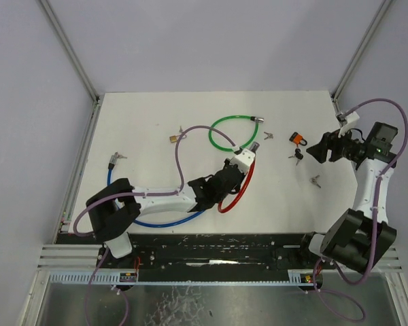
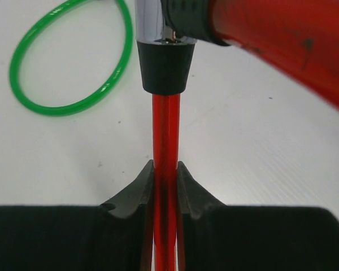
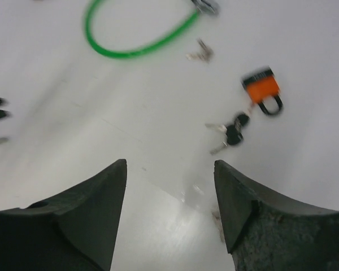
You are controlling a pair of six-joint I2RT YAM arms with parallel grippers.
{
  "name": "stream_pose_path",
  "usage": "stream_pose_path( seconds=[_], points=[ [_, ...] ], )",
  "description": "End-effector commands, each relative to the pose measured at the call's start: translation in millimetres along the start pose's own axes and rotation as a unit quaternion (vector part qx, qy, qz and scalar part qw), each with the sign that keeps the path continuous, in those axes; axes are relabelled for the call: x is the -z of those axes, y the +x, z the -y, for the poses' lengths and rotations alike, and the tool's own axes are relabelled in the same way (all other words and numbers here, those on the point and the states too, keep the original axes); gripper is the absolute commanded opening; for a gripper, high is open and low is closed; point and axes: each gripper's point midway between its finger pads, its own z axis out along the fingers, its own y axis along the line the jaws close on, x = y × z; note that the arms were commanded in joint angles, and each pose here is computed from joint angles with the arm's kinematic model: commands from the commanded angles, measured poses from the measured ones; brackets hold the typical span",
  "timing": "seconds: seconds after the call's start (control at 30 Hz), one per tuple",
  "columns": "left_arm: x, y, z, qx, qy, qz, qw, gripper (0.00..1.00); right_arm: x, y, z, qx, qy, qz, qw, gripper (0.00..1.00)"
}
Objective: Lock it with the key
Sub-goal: Place the key at the center of the board, then place the lock at the center of the board.
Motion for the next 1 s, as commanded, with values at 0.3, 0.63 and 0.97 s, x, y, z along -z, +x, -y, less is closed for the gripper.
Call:
stream_pose_path(
  seconds=[0.3, 0.63, 0.97],
  points=[
    [-16, -16, -27, -0.045, -0.155, 0.011, 0.987, 0.0, 3, -57, -170, -0.1, -0.34, 0.078, 0.932, 0.72],
    [-28, -12, -36, -0.071, -0.212, -0.004, 0.975, 0.0, -19, -31, -199, -0.111, -0.356, 0.018, 0.928, 0.77],
    [-27, -18, -35, -0.054, -0.212, 0.003, 0.976, 0.0, -47, 9, -197, -0.09, -0.289, -0.062, 0.951, 0.72]
  ],
)
